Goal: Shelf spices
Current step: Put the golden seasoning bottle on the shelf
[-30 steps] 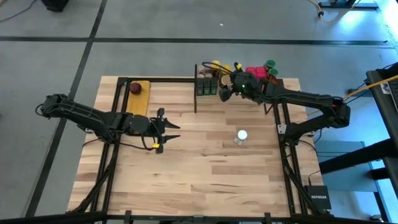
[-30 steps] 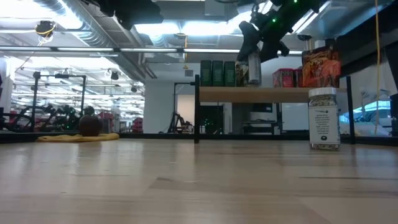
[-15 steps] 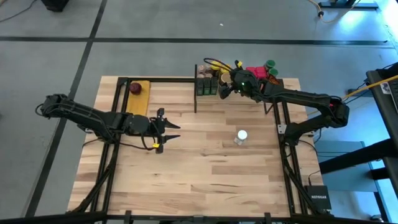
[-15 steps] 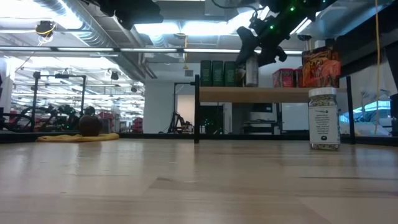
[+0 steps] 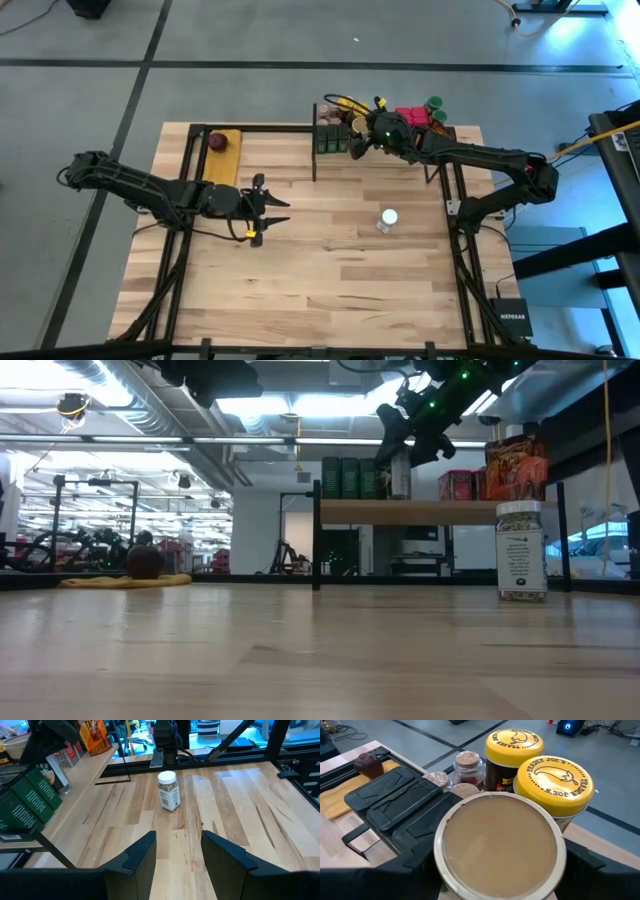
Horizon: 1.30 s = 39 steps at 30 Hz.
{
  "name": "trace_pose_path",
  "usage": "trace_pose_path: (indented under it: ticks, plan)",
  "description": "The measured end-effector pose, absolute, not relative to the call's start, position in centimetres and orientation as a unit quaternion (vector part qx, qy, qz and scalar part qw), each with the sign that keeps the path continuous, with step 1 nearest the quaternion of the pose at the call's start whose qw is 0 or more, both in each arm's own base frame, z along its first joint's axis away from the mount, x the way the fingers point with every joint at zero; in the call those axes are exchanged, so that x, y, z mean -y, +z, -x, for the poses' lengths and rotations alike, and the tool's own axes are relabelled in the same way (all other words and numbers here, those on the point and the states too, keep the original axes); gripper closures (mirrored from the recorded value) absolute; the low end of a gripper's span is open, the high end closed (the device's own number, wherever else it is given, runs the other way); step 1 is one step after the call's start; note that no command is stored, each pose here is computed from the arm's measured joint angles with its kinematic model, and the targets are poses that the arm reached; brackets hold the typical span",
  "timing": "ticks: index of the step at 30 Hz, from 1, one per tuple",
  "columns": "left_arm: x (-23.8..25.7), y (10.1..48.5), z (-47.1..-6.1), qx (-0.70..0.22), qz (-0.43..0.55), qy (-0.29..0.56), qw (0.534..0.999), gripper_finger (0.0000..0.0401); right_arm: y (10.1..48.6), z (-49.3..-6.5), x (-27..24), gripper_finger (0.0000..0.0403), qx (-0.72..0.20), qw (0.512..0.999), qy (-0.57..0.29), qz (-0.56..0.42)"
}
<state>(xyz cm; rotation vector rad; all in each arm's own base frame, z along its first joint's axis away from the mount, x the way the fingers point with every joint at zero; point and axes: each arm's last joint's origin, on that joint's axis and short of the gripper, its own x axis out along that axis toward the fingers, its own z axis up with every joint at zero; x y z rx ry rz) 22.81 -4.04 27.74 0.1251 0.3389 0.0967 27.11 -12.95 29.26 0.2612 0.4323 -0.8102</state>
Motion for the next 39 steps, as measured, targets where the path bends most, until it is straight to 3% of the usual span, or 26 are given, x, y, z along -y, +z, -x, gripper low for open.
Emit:
trace_pose_path:
  ticks: [8, 18, 39]
  plan:
    - [4.0, 27.7, -22.8, -0.168, -0.051, 0.05, 0.983, 0.0251, 29.3, -27.1, 12.9, 0.0114, -0.208, 0.89, -0.386, -0.126]
    - [4.0, 27.7, -22.8, -0.168, -0.049, 0.05, 0.983, 0.0251, 29.5, -27.1, 12.8, 0.0037, -0.207, 0.895, -0.373, -0.128]
    - [4.0, 27.7, -22.8, -0.168, -0.058, 0.049, 0.983, 0.0251, 31.9, -25.3, 12.0, 0.0055, -0.171, 0.905, -0.368, -0.128]
